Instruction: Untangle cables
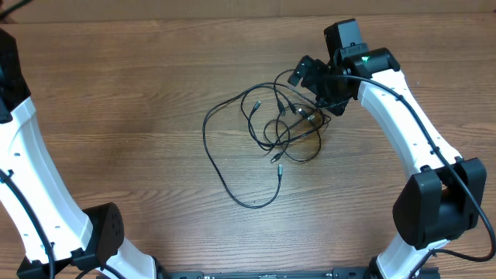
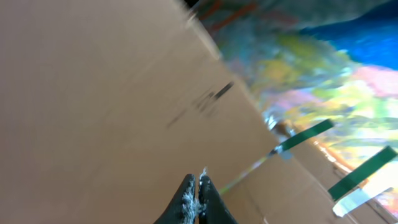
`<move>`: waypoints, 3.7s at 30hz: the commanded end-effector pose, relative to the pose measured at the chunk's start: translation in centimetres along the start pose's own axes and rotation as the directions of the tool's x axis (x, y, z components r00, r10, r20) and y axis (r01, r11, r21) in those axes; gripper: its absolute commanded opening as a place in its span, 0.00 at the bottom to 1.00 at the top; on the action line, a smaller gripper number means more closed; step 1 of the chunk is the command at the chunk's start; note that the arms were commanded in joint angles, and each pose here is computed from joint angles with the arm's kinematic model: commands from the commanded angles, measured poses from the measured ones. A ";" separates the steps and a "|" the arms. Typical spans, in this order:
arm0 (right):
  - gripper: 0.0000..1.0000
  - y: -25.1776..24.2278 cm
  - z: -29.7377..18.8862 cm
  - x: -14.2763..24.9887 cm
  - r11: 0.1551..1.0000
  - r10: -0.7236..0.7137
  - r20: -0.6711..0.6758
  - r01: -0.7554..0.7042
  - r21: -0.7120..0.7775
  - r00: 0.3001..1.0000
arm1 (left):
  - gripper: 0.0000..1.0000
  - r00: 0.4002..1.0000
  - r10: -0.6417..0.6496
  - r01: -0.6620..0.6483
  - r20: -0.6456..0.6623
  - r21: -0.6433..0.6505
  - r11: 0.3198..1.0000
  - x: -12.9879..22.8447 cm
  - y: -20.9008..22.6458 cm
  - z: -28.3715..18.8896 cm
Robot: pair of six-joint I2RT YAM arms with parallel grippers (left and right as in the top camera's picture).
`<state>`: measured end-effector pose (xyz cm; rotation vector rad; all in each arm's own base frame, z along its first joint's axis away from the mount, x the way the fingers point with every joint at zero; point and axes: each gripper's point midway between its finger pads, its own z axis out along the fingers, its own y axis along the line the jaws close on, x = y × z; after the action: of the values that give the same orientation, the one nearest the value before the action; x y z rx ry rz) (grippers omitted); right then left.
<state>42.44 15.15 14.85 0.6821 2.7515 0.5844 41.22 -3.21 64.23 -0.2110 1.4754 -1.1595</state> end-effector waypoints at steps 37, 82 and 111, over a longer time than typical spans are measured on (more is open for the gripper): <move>1.00 -4.2 -1.2 -4.1 0.974 -0.147 0.154 0.115 0.198 0.977 | 0.70 0.072 -0.441 -0.486 -0.894 -0.418 0.767 42.3 40.2 -3.0; 1.00 -5.1 -1.6 -5.1 0.981 -0.109 0.160 0.080 0.177 0.981 | 0.04 0.859 0.358 -0.249 -0.365 0.312 0.917 14.7 -8.8 -0.8; 1.00 7.8 -4.5 2.1 0.795 -0.307 -0.134 0.176 -0.580 0.942 | 0.04 0.980 0.200 -0.189 -0.007 0.296 0.936 6.5 -14.1 -0.1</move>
<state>42.83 19.53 19.96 0.2333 2.6339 1.2603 34.25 -13.88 69.69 0.1427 1.3096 -1.1315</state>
